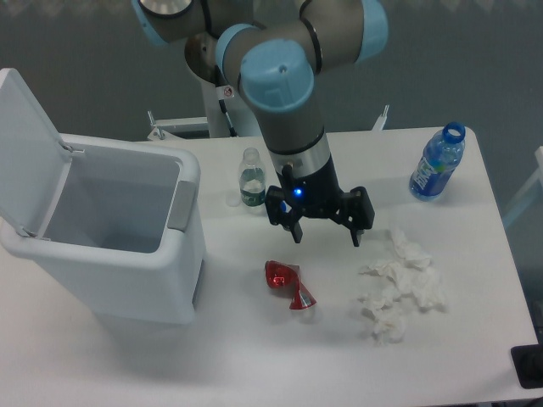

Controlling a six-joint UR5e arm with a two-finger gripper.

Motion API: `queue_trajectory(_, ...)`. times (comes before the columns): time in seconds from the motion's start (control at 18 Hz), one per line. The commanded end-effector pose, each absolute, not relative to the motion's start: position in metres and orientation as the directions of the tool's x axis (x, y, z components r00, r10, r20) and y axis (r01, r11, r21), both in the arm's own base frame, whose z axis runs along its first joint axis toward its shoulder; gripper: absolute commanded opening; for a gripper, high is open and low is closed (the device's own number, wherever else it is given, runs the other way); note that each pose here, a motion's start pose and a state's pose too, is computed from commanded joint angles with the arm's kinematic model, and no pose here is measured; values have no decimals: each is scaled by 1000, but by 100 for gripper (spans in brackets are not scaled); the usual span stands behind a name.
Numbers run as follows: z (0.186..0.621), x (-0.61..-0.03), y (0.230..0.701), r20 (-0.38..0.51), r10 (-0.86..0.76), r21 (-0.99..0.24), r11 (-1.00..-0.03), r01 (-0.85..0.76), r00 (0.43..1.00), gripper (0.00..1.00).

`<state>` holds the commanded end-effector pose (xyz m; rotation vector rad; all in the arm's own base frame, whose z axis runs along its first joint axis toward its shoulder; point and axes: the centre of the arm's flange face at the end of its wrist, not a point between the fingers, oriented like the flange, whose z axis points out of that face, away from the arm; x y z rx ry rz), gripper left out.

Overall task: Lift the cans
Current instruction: 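Lower the open gripper down over the red safety glasses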

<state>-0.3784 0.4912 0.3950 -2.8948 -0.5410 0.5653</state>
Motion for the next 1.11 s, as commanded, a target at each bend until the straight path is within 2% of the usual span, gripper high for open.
queue_trajectory(0.17, 392, -380, 489, -341, 451, -214, -892, 399, 825, 100)
queue_trajectory(0.39, 360, -379, 509, -346, 525, -196, -851, 488, 777, 100)
queue_trajectory(0.78, 304, -371, 559, -304, 580, -180, -814, 552, 756, 100)
queue_trajectory(1.11, 282, -372, 564, -261, 601, -161, -799, 580, 755, 100)
